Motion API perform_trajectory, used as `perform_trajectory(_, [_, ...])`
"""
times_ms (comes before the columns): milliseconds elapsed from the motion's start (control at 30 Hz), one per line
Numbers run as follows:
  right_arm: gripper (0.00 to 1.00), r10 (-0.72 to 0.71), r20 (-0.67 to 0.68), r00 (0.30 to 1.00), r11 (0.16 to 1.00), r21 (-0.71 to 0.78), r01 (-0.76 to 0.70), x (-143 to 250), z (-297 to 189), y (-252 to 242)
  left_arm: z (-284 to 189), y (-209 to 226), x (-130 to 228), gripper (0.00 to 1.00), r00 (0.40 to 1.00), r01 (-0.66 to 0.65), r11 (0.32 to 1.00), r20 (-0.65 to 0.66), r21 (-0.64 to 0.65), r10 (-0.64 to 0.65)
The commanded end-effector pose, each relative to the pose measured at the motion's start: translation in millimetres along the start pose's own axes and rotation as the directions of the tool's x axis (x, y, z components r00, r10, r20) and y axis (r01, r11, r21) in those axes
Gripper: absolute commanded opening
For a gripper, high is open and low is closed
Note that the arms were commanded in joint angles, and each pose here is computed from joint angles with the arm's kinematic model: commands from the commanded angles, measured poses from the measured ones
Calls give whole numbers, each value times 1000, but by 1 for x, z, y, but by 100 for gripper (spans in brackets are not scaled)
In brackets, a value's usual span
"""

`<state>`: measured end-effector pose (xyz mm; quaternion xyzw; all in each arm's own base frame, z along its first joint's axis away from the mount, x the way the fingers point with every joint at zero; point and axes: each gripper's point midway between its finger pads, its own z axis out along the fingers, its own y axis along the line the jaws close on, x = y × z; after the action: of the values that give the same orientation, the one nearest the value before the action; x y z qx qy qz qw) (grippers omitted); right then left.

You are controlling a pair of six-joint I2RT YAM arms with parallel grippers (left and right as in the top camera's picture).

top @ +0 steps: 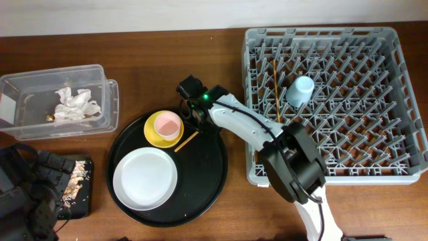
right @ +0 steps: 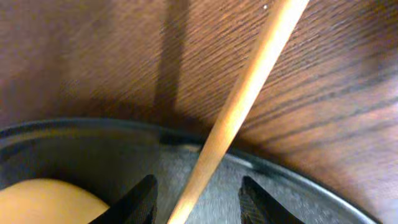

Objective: Sort waste into correct bins and load items into the dishwasher rack
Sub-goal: 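Carry the second chopstick into the rack and release it upright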

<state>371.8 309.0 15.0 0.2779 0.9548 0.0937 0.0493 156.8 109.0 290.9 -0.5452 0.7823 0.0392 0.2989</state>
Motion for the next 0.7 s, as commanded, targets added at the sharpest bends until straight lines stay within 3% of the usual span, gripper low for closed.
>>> perform_trajectory(0, [43, 29, -1, 1000, 999, 39, -29, 5, 16, -6, -3, 0, -2, 99, 1000, 12, 1000, 10, 5, -12])
perform_trajectory(33, [41, 28, -2, 1000, 999, 39, -28, 5, 16, -6, -3, 0, -2, 100, 1000, 12, 1000, 10, 5, -12])
perform_trajectory(133, [9, 29, -67, 997, 999, 22, -28, 16, 16, -3, -3, 0, -2, 100, 1000, 12, 1000, 10, 5, -12])
perform_trajectory(167, [7, 32, -110, 993, 999, 9, -32, 23, 15, -1, -3, 0, -2, 99, 1000, 12, 1000, 10, 5, -12])
perform_trajectory(300, [4, -17, -137, 990, 999, -50, 10, 18, 1, 10, -3, 0, -2, 99, 1000, 12, 1000, 10, 5, -12])
perform_trajectory(400, [4, -156, -78, 985, 974, -180, 140, -25, -48, 22, -3, 0, -2, 100, 1000, 12, 1000, 10, 5, -12])
perform_trajectory(467, [4, -277, -33, 960, 914, -319, 252, -57, -98, 26, -3, 0, -2, 99, 1000, 12, 1000, 10, 5, -12])
perform_trajectory(567, [4, -518, 175, 837, 692, -489, 531, -101, -179, 19, -3, 0, -2, 99, 1000, 12, 1000, 10, 5, -12])
perform_trajectory(633, [4, -546, 286, 788, 666, -423, 615, -140, -205, -15, -3, 0, -2, 100, 1000, 12, 1000, 10, 5, -12])
perform_trajectory(667, [4, -534, 298, 791, 703, -363, 612, -162, -205, -38, -3, 0, -2, 100, 1000, 12, 1000, 10, 5, -12])
